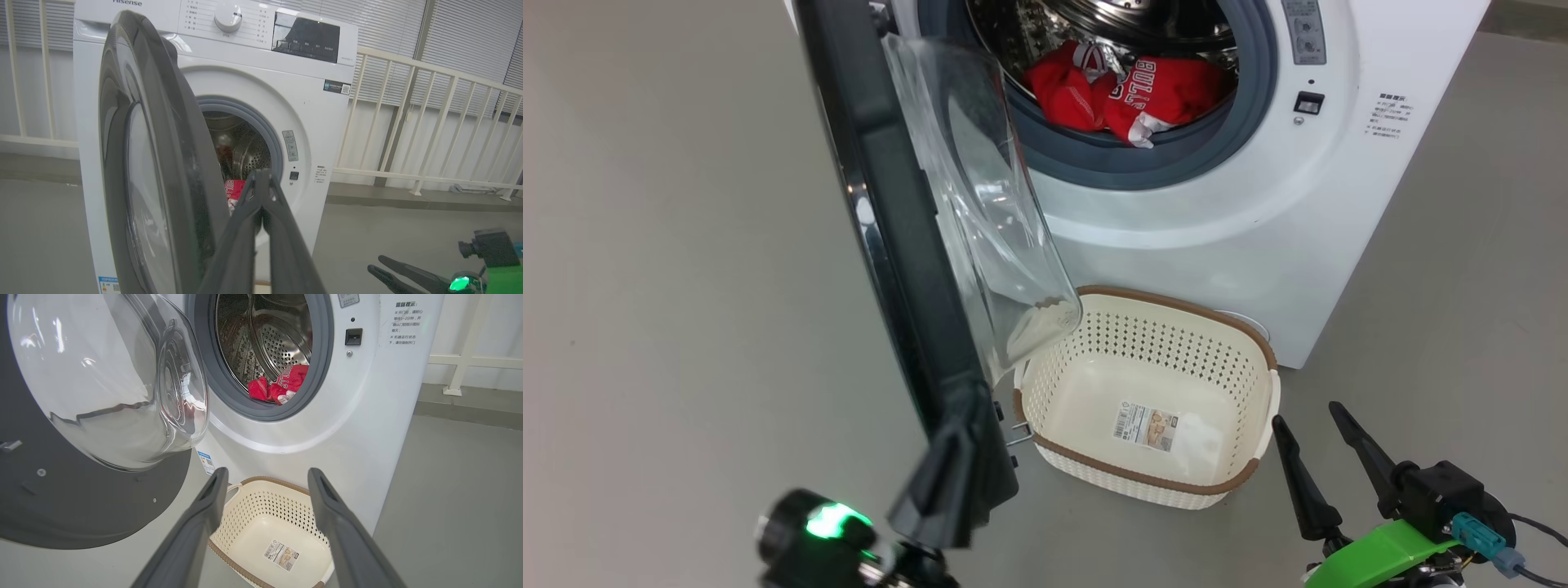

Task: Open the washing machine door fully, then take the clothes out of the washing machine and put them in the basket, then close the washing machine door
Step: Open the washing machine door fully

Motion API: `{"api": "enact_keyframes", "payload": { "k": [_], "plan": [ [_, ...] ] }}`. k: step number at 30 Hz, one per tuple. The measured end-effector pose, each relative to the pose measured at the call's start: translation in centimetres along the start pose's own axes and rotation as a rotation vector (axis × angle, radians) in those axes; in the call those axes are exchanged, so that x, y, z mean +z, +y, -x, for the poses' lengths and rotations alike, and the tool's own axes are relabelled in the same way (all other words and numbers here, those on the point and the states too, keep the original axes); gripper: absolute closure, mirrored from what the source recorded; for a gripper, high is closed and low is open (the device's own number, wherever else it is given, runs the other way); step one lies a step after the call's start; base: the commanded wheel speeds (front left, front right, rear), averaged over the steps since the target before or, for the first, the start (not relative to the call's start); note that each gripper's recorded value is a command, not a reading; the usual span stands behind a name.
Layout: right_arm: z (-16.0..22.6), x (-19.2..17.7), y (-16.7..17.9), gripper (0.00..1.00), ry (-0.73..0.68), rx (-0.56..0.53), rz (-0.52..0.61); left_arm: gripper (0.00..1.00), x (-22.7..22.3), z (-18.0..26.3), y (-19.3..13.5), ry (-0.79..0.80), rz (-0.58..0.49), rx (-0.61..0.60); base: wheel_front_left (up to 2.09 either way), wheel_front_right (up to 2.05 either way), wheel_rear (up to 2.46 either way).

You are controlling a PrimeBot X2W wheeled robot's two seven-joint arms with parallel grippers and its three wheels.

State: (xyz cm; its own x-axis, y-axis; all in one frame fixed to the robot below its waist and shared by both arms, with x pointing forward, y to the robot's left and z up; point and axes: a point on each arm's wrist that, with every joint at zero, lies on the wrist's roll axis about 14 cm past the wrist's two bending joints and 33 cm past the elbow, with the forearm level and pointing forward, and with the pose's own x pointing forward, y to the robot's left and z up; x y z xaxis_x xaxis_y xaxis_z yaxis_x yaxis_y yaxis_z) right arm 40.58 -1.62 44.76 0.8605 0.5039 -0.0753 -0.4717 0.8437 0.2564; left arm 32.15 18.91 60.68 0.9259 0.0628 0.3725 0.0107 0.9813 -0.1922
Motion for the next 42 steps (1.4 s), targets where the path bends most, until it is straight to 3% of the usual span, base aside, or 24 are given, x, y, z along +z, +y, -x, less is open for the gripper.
{"api": "enact_keyframes", "payload": {
  "k": [4, 10, 27, 42],
  "plan": [
    [0.0, -0.2, 0.0, 0.00, 0.004, -0.001, -0.003, 1.00, -3.5, 0.8, -2.0, 0.109, 0.045, -0.055, 0.00, 0.00, 0.00],
    [0.1, -0.2, 0.0, 0.00, 0.005, 0.001, -0.004, 1.00, -7.3, 2.3, -1.6, 0.237, 0.096, -0.025, 0.00, 0.00, 0.00],
    [0.1, 0.0, 0.3, 0.00, -0.001, 0.009, -0.007, 1.00, -8.9, 3.2, 0.4, 0.286, 0.141, 0.055, 0.00, 0.00, 0.00],
    [-0.1, 0.0, 0.6, 0.00, -0.001, 0.015, -0.012, 1.00, -7.5, 4.4, 7.2, 0.250, 0.057, 0.261, 0.00, 0.00, 0.00]
  ]
}}
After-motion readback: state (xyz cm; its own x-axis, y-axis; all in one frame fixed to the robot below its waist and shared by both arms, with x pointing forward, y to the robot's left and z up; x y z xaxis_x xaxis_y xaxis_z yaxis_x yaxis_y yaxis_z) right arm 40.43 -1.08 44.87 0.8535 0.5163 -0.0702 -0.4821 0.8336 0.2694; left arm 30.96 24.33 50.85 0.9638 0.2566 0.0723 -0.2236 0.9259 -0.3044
